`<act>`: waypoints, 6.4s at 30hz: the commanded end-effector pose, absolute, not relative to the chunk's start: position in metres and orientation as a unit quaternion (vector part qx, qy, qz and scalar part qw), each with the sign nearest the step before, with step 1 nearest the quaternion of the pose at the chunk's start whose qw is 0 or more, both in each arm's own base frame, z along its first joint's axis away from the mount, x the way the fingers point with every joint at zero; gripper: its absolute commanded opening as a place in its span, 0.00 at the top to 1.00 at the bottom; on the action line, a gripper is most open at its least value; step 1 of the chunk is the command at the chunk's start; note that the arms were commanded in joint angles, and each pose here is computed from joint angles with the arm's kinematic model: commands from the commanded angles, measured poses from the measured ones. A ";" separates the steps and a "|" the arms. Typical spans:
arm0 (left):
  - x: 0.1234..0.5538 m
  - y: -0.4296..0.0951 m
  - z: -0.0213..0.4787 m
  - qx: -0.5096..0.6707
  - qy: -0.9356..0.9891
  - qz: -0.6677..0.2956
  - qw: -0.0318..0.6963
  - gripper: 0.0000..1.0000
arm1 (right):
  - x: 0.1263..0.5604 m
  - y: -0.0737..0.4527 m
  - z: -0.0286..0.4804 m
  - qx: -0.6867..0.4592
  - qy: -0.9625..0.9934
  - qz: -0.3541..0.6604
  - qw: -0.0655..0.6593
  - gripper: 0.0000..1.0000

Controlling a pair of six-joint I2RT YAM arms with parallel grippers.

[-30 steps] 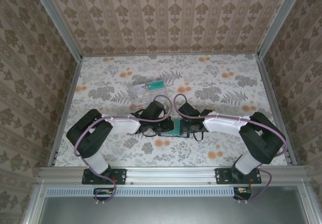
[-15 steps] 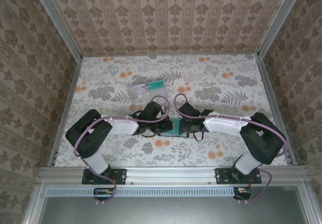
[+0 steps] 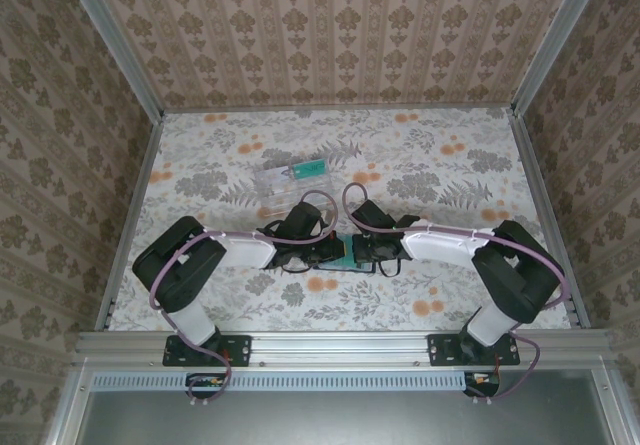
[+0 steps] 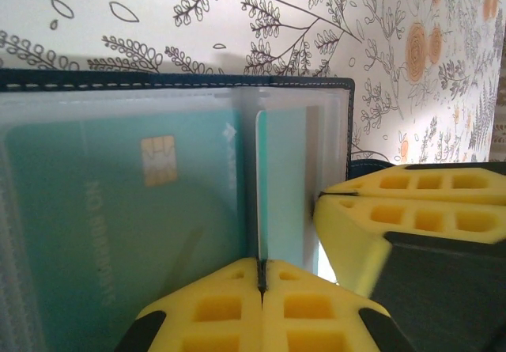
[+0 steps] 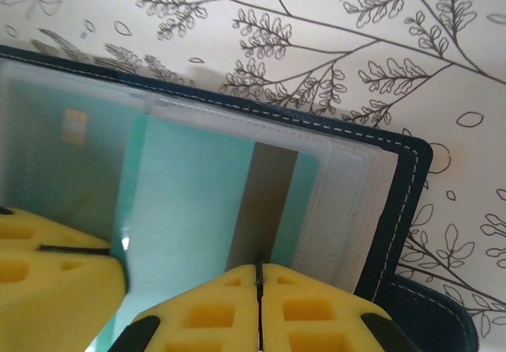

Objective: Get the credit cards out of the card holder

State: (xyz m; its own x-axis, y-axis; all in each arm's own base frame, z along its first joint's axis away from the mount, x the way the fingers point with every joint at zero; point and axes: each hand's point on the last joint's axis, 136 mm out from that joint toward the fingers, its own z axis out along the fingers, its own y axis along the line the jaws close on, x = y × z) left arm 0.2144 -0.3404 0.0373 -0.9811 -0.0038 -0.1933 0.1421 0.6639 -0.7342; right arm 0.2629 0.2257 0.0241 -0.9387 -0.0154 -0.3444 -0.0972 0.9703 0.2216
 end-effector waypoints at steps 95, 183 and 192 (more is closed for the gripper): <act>0.235 -0.208 0.146 0.060 0.916 -0.315 0.242 1.00 | 0.279 0.222 0.123 -0.054 0.938 0.185 0.289 0.68; 0.441 -0.258 0.133 0.630 0.727 0.106 0.251 0.86 | 0.260 0.165 0.196 -0.044 0.828 0.242 0.504 0.00; 0.450 -0.257 0.130 0.624 0.727 0.131 0.255 0.83 | 0.260 0.167 0.196 -0.047 0.827 0.247 0.503 0.00</act>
State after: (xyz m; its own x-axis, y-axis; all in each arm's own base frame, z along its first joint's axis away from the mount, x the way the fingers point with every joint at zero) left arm 0.4389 -0.2568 0.1243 -0.0730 0.9756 -0.2072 0.8624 0.1661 0.4782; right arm 0.2591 0.1652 0.1968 -0.4880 0.1527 -0.8594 -0.3237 0.8827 0.3407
